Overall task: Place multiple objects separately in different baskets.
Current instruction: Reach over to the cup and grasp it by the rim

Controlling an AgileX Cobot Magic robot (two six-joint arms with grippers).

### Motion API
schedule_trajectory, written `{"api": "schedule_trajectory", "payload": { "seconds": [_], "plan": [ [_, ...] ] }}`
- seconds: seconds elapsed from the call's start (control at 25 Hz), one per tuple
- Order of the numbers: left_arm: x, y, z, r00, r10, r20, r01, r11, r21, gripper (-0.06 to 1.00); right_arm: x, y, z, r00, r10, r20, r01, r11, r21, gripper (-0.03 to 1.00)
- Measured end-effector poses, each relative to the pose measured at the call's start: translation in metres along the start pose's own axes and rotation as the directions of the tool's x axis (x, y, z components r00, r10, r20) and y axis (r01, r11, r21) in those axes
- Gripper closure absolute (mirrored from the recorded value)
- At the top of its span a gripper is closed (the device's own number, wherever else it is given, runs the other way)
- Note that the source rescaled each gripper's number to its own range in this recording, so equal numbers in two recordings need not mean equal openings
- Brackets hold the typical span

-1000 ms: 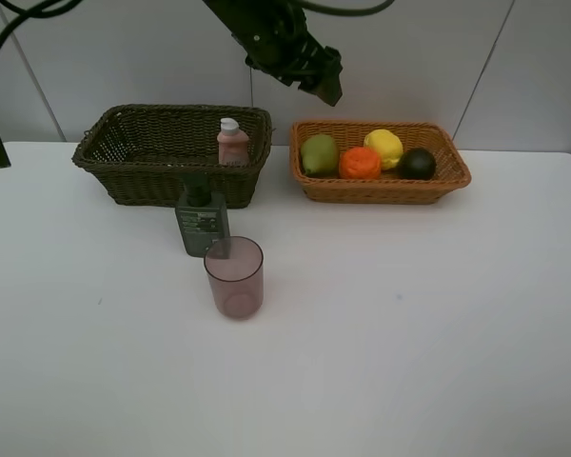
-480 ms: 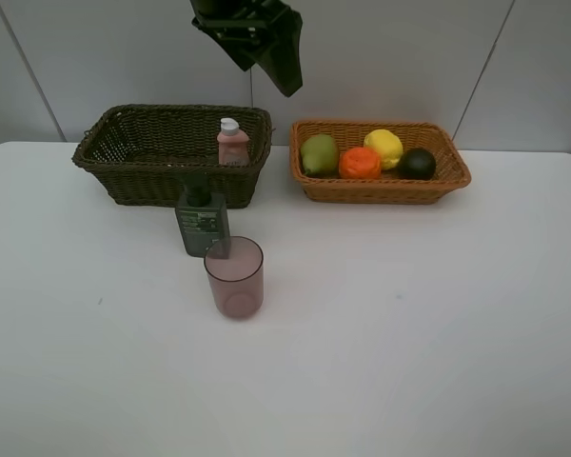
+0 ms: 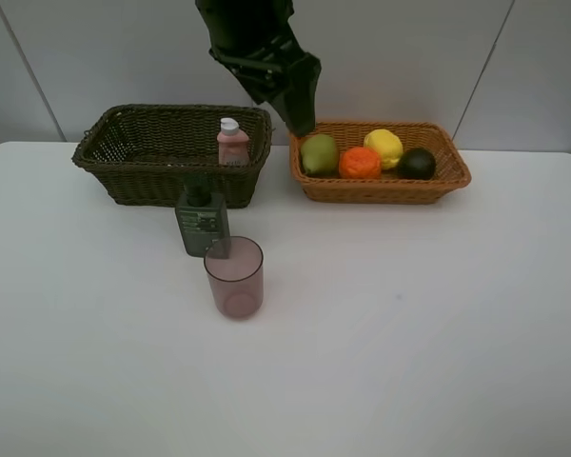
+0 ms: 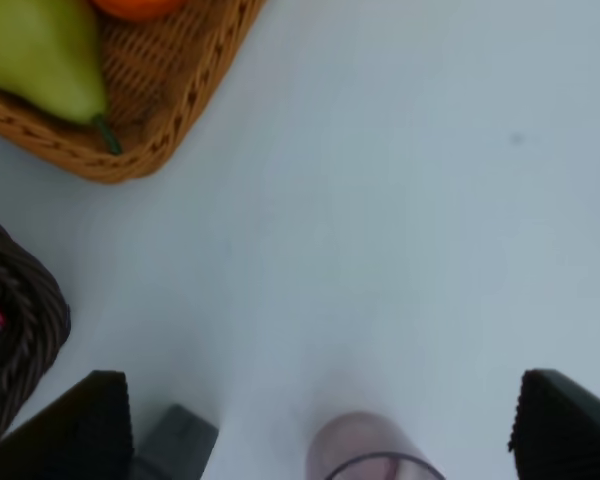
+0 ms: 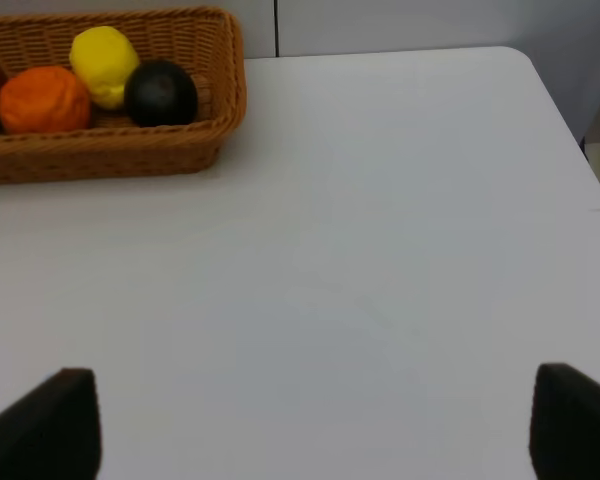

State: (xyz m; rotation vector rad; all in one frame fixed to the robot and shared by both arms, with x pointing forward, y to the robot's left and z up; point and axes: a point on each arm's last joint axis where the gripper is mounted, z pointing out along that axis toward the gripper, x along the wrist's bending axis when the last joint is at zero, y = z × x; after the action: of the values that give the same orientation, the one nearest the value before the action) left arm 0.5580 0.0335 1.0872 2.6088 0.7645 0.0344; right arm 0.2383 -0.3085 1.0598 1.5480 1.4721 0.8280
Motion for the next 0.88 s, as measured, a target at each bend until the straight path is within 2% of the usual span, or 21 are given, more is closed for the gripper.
{"api": "schedule_trajectory", "payload": {
  "seconds": [0.24, 0.56, 0.72, 0.88],
  "plan": [
    [-0.009, -0.028, -0.006, 1.0, 0.002, -0.009, -0.001, 0.998, 0.067, -0.06, 0.0, 0.0, 0.0, 1.0, 0.0, 0.0, 0.0, 1.0, 0.0, 0.09],
    [-0.011, -0.062, 0.022, 1.0, -0.008, 0.02, 0.004, 0.977, 0.214, -0.06, 0.0, 0.0, 0.0, 1.0, 0.0, 0.0, 0.0, 1.0, 0.0, 0.09],
    [-0.01, -0.068, 0.03, 0.998, 0.051, 0.027, -0.056, 0.975, 0.217, -0.06, 0.0, 0.0, 0.0, 1.0, 0.0, 0.0, 0.0, 1.0, 0.0, 0.09],
    [-0.007, -0.066, 0.035, 0.982, 0.191, 0.015, -0.19, 0.967, 0.17, -0.06, 0.0, 0.0, 0.0, 1.0, 0.0, 0.0, 0.0, 1.0, 0.0, 0.09]
  ]
}}
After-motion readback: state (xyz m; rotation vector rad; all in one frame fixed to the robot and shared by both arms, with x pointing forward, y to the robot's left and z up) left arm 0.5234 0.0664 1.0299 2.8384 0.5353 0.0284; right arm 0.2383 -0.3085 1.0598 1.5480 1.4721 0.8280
